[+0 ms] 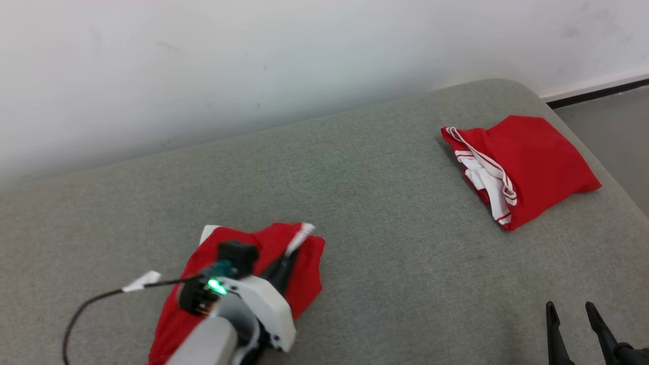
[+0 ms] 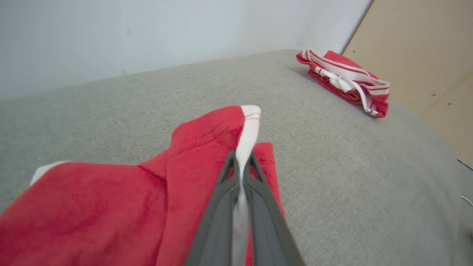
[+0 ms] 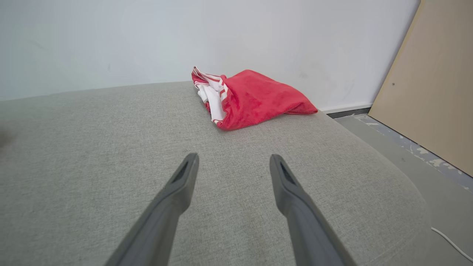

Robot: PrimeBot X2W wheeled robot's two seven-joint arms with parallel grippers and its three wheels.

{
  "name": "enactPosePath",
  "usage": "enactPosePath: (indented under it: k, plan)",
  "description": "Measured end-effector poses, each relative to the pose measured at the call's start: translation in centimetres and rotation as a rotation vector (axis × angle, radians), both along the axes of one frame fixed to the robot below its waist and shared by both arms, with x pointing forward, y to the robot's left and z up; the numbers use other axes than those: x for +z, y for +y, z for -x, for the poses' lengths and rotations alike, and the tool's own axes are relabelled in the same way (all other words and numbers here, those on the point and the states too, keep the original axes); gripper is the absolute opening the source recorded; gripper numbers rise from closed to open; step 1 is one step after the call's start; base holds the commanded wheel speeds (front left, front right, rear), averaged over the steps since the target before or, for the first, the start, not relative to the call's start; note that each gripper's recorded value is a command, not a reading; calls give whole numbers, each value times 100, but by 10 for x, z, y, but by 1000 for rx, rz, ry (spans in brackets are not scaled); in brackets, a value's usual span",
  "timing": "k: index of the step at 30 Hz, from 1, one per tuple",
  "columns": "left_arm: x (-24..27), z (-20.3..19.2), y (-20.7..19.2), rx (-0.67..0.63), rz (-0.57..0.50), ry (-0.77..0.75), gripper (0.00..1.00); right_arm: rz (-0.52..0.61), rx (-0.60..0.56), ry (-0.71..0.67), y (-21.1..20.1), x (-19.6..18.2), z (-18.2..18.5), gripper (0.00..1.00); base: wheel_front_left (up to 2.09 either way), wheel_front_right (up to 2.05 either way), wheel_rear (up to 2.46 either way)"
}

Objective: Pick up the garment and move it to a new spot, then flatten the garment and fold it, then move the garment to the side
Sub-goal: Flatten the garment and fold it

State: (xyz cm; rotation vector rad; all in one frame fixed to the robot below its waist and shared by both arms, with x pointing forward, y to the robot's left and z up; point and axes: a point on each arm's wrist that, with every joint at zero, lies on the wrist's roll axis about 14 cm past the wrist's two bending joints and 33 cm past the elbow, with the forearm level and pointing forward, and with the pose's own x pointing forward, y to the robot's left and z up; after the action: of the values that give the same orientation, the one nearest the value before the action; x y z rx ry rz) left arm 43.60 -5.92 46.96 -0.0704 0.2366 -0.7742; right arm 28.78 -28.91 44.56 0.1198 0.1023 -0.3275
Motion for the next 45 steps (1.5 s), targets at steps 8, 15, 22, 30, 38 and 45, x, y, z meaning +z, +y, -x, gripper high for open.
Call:
enactPosePath:
  k: [8, 15, 22, 30, 38, 45]
  plan:
    - [-6, 76, -42, -174, 24, 66, 0, 1, 39, -11, 10, 2, -8, 100, 0, 0, 0]
    - [-9, 128, -65, -289, 82, 100, 100, -5, 69, -4, 19, -1, -13, 100, 0, 0, 0]
    - [23, 122, -62, -226, 226, 18, 100, 1, 85, -8, 23, 0, -14, 100, 0, 0, 0]
    - [46, 83, 1, 48, 242, -123, 100, 26, 104, -47, 24, 13, -22, 100, 0, 0, 0]
    - [53, 77, 87, 330, 194, -218, 100, 41, 178, -88, 44, 26, -40, 100, 0, 0, 0]
    - [43, 99, 146, 516, 156, -226, 100, 31, 288, -108, 79, 30, -55, 100, 0, 0, 0]
